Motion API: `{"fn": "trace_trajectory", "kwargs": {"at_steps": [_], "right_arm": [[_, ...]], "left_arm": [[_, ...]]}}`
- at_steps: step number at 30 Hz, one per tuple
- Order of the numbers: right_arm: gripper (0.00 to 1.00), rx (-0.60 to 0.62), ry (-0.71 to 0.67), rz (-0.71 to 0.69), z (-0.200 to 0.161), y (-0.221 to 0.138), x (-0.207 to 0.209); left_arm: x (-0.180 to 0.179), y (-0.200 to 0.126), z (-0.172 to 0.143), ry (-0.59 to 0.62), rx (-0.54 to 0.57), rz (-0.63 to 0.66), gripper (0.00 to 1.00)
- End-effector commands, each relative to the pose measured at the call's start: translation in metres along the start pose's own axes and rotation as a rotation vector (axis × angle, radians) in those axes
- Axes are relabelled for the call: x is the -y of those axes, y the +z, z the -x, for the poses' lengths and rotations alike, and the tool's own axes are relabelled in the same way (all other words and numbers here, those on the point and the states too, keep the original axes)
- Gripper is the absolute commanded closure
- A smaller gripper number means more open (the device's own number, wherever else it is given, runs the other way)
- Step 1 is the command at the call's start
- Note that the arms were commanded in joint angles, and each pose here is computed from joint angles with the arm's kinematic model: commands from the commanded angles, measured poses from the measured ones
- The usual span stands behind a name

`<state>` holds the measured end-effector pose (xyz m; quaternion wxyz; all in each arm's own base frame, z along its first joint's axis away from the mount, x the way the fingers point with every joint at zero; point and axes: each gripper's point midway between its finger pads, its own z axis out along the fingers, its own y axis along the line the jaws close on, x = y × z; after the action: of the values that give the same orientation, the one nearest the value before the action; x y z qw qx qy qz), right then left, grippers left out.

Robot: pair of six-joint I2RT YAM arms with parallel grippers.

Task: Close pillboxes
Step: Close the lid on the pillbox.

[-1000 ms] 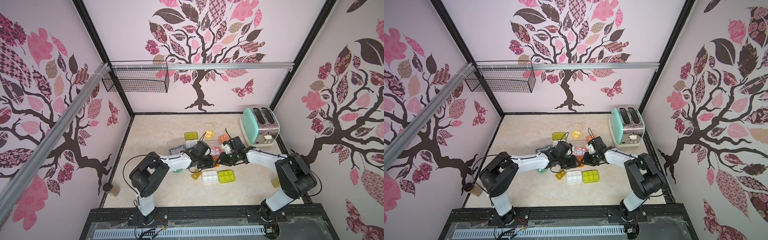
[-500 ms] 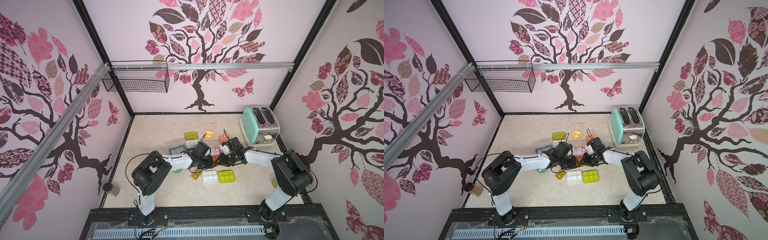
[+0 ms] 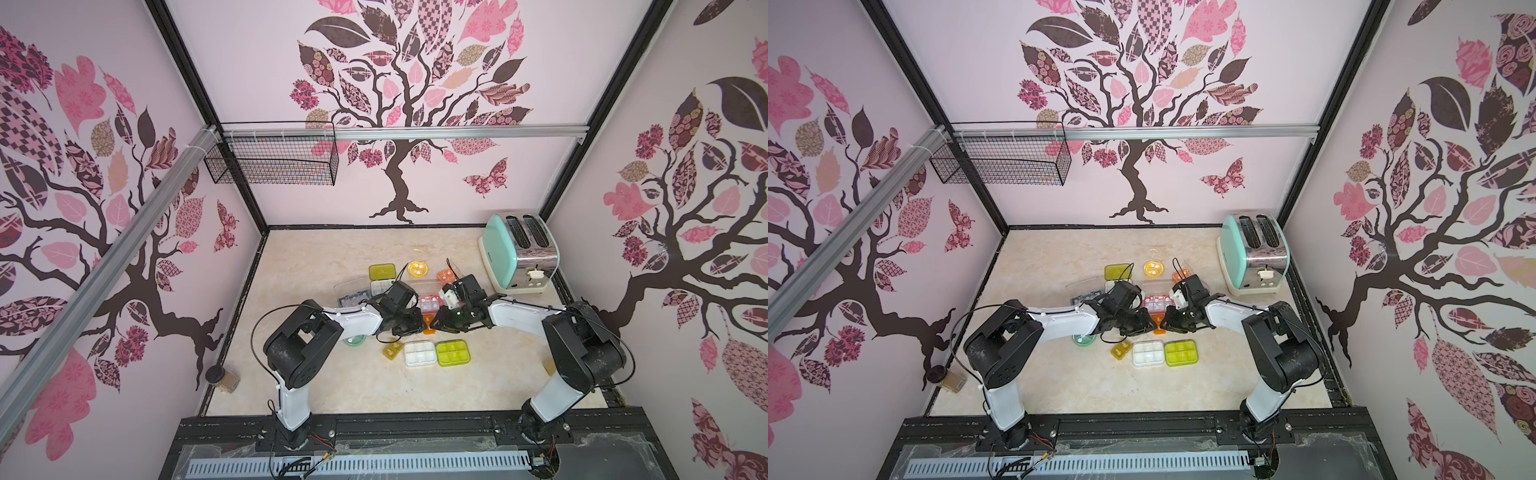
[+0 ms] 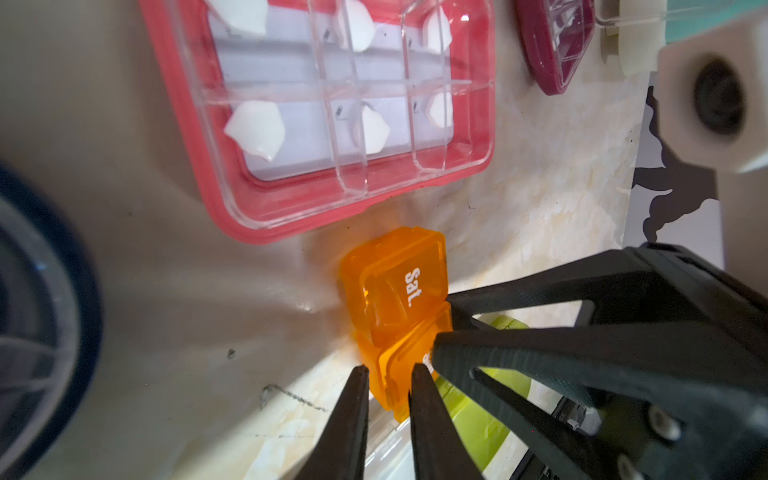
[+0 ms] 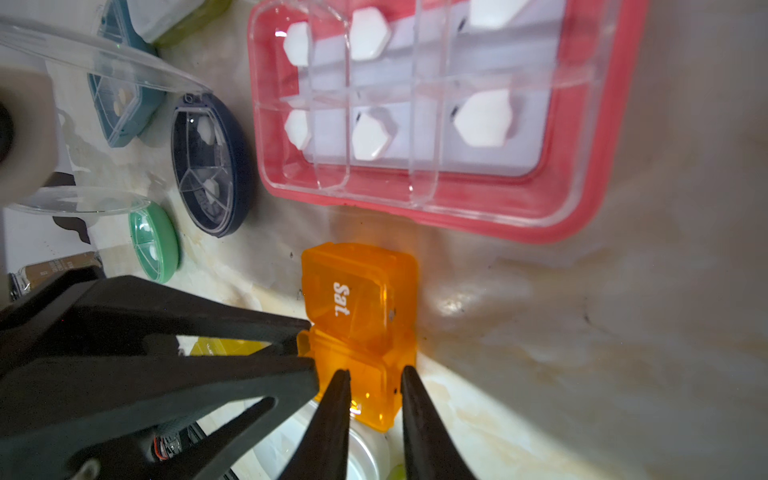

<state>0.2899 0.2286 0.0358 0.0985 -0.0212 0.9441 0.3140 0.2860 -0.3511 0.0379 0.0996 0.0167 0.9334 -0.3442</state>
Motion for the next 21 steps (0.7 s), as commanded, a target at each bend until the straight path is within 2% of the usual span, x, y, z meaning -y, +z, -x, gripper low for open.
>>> {"fn": "trace_trajectory", "kwargs": {"at_steps": [1, 5, 21], "right_arm": [[0.75, -0.026, 0.014, -0.008, -0.007, 0.006, 0.004], [0.75, -0.027, 0.011, -0.006, -0.007, 0.006, 0.002], [0.75, -0.032, 0.011, -0.002, -0.007, 0.009, -0.001]], "left_arm": [[-0.011, 0.009, 0.001, 0.0, 0.001, 0.026, 0.75], [-0.017, 0.015, -0.002, -0.005, -0.012, 0.037, 0.72], [-0.027, 0.026, -0.013, -0.026, -0.043, 0.048, 0.79]]}}
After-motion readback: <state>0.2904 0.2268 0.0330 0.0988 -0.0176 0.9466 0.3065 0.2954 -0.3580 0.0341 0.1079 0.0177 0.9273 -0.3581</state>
